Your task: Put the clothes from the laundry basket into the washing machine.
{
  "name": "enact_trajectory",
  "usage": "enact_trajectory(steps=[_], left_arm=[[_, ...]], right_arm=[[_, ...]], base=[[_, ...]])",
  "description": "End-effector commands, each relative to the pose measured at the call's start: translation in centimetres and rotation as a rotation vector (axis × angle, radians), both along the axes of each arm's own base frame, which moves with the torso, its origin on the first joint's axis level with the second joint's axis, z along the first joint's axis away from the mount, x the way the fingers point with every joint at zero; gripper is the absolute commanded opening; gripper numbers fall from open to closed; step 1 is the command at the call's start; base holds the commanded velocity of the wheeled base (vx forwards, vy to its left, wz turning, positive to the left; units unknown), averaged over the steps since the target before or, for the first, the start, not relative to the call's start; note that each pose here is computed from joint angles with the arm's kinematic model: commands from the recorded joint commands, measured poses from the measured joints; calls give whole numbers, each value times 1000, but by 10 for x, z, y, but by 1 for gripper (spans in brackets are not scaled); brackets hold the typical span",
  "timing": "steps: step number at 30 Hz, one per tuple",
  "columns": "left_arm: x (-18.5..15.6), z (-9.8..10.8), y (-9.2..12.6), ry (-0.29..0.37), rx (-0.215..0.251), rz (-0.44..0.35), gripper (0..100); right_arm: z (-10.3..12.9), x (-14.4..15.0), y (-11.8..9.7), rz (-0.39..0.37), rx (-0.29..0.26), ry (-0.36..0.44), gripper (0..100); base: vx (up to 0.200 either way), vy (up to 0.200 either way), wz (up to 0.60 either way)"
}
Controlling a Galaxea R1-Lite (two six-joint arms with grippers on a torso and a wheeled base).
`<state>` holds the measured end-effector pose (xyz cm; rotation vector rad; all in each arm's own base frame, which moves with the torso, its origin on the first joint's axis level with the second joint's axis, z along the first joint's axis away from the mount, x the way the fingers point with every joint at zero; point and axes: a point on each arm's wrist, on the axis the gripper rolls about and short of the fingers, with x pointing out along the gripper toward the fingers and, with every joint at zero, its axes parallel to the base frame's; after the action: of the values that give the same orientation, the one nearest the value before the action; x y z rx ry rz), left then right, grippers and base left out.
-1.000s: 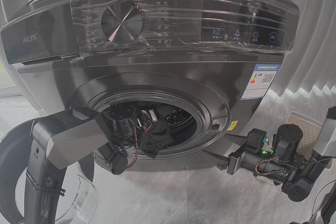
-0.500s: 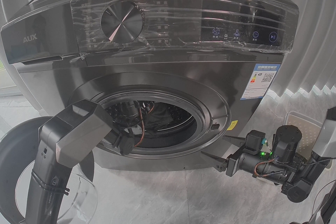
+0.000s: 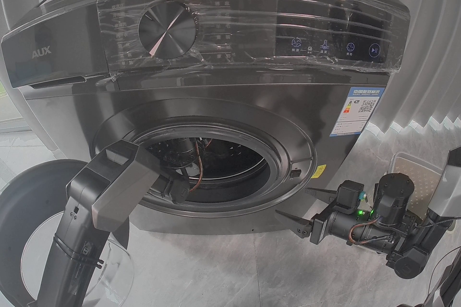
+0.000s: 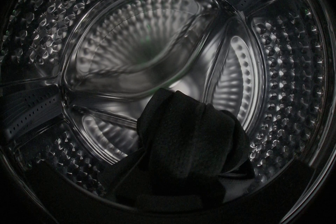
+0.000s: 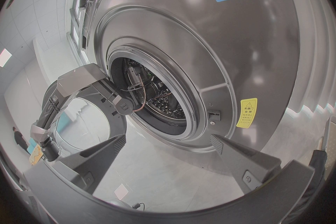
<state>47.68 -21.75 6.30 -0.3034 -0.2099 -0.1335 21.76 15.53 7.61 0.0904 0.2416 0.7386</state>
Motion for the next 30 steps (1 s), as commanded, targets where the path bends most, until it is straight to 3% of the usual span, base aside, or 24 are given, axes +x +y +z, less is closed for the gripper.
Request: enact_trajectory(steps=[1, 8, 13, 15, 21, 24, 27, 30], left_arm=[[1, -4, 0, 5, 2, 1, 100], [-2, -3, 1, 12, 3, -1, 100], [-21, -3, 4, 83, 39, -11, 100], [-45, -9, 5, 163, 82, -30, 100], [-83, 0, 11, 216, 112, -56, 100], [-100, -6, 21, 279, 149, -56, 100], [-94, -2, 20, 255, 152, -50, 100], [-78, 6, 13, 201, 123, -45, 100]], right_arm=[[0, 0, 0, 0, 0, -1, 100], [0, 0, 0, 0, 0, -1, 100], [0, -1, 0, 0, 0, -1, 100], [0, -1, 0, 0, 0, -1, 100], [1, -1, -1, 0, 2, -3, 100], [1, -1, 0, 5, -4, -6, 100], [1, -3, 3, 15, -3, -5, 100], [1, -4, 3, 15, -2, -7, 100]], base=[[0, 0, 0], [0, 0, 0], [0, 0, 0], [0, 0, 0], [0, 0, 0], [0, 0, 0], [0, 0, 0], [0, 0, 0]])
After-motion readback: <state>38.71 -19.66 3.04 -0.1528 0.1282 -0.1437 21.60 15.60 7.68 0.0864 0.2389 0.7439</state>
